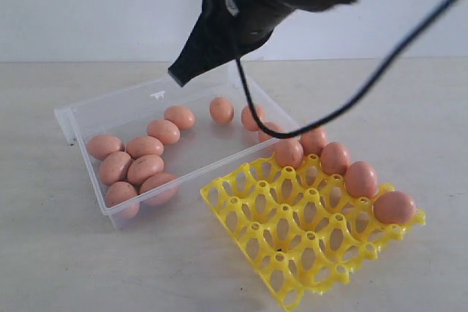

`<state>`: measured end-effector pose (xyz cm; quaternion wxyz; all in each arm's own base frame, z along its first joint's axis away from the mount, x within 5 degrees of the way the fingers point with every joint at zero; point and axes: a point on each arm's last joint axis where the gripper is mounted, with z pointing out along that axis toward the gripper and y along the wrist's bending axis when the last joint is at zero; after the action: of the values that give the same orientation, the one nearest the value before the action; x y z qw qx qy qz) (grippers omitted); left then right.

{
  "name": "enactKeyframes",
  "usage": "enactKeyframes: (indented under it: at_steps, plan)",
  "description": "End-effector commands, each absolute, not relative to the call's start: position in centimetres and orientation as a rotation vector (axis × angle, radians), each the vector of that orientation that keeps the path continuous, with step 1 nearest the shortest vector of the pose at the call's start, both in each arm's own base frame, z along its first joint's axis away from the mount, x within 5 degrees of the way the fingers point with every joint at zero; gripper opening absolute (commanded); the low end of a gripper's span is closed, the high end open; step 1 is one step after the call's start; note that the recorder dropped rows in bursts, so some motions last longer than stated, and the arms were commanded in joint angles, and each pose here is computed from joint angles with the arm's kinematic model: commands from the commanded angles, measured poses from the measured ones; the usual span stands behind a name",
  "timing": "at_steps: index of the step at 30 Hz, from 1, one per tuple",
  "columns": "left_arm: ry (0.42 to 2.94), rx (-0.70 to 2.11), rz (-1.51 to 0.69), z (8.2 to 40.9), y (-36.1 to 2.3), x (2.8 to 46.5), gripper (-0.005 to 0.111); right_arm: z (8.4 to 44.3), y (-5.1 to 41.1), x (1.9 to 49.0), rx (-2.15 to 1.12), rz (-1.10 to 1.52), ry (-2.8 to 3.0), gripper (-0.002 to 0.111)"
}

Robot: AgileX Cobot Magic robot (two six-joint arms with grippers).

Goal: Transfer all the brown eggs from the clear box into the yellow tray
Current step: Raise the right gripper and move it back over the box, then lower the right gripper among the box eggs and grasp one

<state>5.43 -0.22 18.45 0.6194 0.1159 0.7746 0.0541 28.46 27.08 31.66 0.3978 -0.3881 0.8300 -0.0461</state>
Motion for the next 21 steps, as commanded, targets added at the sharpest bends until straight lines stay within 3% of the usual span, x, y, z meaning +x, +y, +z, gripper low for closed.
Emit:
enactKeyframes:
  at_steps: [1,11,14,19,21]
  plan:
    - [1.771,0.260,0.118,18.6,-0.2,5.4,-0.004,30.2,29.2,30.5,-1.083,0.055,2.452,0.000]
    - [1.771,0.260,0.118,18.6,-0.2,5.4,-0.004,26.8,33.6,34.8,-1.130,0.131,2.490,0.002]
    - [1.771,0.260,0.118,18.6,-0.2,5.4,-0.004,25.4,34.2,35.3,-1.131,0.130,2.501,0.017]
    - [1.771,0.260,0.118,18.6,-0.2,5.4,-0.004,23.7,34.4,36.4,-1.051,0.063,2.502,0.054]
    - [1.771,0.260,0.118,18.6,-0.2,5.4,-0.004,23.2,34.0,37.4,-0.919,-0.043,2.485,0.058]
